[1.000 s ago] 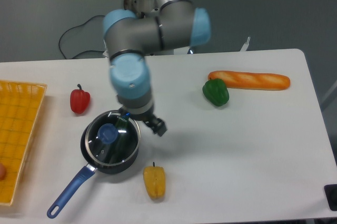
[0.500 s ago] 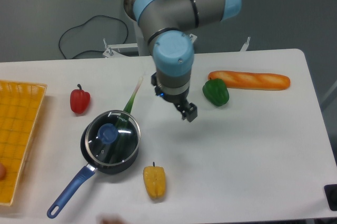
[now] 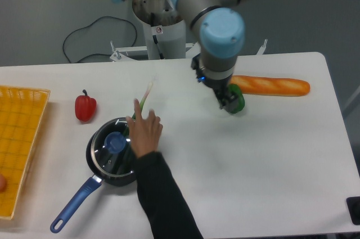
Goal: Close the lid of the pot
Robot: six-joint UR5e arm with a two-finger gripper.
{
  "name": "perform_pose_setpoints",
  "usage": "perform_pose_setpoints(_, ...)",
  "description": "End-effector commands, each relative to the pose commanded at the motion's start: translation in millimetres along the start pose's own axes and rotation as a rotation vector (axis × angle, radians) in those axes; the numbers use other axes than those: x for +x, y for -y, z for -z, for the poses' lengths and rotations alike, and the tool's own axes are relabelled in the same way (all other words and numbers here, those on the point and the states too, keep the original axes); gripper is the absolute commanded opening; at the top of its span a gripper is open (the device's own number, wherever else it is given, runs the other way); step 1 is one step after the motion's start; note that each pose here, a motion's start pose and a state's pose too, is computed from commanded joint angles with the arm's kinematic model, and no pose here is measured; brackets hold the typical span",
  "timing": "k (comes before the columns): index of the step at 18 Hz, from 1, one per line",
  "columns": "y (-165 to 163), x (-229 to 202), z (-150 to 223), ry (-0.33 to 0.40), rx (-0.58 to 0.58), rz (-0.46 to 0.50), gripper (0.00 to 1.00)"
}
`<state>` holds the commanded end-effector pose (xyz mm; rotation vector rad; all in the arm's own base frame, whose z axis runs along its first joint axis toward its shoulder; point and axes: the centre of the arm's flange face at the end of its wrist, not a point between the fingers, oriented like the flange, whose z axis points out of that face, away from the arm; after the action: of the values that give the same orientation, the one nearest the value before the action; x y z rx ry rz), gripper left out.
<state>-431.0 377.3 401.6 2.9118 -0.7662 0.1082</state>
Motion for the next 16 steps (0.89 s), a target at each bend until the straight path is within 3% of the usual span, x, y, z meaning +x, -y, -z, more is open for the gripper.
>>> perform_pose_setpoints(3, -45.0, 5.4, 11.8, 0.004, 0.004, -0.076, 1.0)
perform_pose_setpoints(8, -84.0, 10.5, 20.5, 0.015, 0.012, -0.158, 1.0)
perform_pose_setpoints(16, -88.7, 12.5, 30.6, 0.018, 0.016, -0.212, 1.0)
